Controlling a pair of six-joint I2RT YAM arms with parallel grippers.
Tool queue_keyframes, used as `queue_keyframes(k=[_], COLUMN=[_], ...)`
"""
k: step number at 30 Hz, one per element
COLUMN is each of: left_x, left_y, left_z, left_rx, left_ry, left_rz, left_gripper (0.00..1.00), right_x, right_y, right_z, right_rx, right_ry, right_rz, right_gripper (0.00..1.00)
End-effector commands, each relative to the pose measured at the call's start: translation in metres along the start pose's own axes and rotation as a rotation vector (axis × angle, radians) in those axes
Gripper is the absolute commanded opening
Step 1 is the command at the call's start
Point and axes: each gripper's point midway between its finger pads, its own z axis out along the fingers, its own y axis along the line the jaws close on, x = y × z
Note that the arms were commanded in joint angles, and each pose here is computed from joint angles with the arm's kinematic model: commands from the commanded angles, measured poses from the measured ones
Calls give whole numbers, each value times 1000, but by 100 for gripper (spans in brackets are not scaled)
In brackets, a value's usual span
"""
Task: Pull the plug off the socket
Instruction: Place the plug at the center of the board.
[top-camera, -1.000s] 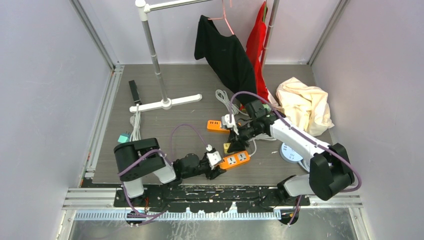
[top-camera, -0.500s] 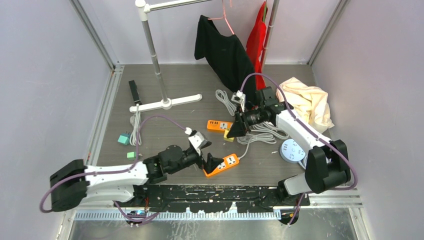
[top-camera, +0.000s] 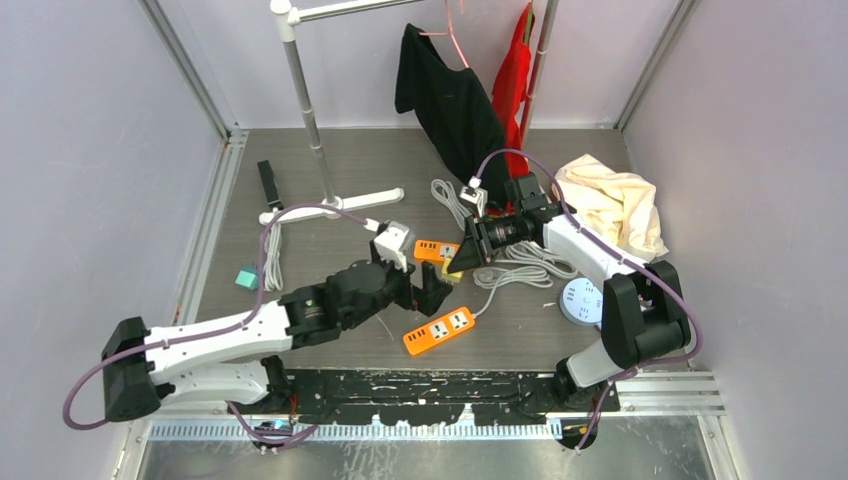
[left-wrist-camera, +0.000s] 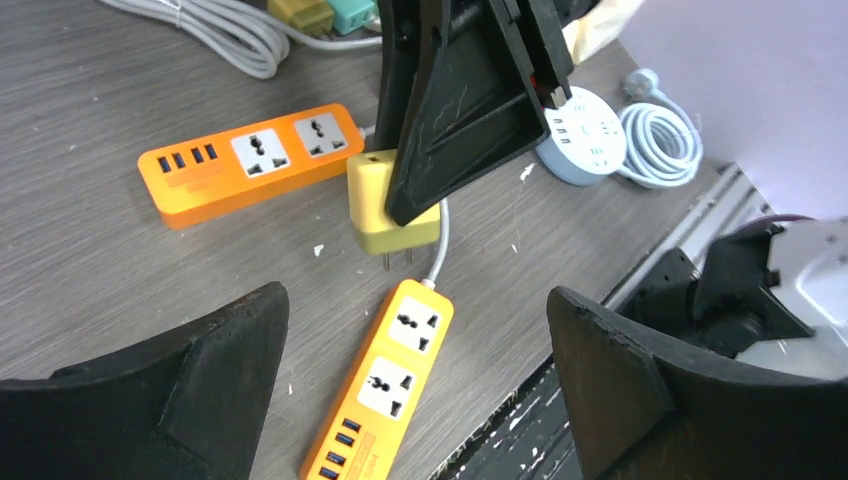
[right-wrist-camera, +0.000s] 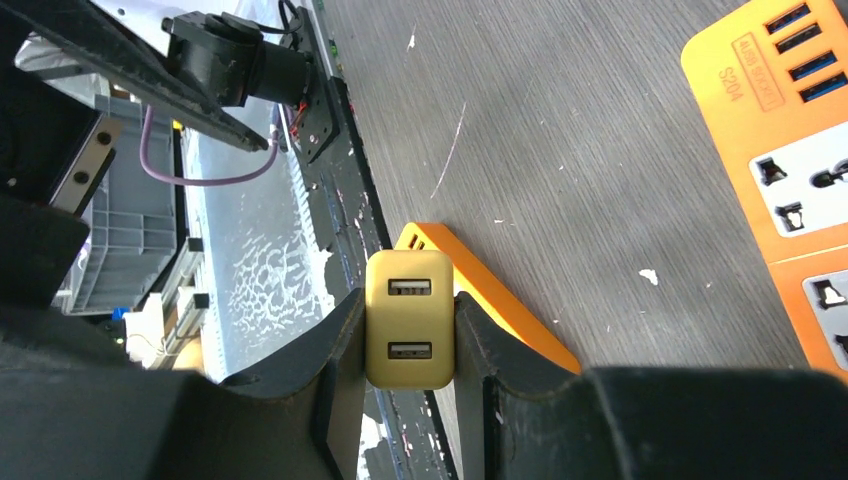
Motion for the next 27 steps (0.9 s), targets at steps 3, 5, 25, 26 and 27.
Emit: queue_keyframes(k=[3,5,25,26,27], left_x=[-3,4,7,6,6], left_y=[2,7,17,17,17], left_z=[15,23,79,80,81], left_rx=[-225,-315,-574,-572,-568], left_ry=[47,77,41,35,33], left_rz=[74,131,312,305,299], left_gripper=[97,94,68,67,67], right_x=[-18,-18,-16,-16,-16], right_y=[6,6,3,3,3], right_z=[-1,-1,1,1,1], right_rx=[-5,-4,-3,-3,-3], right_ry=[-31,-30,-25,-25,-24], right_rz=[-22,-22,-14,-14,-13], right_gripper=[6,7,7,7,7])
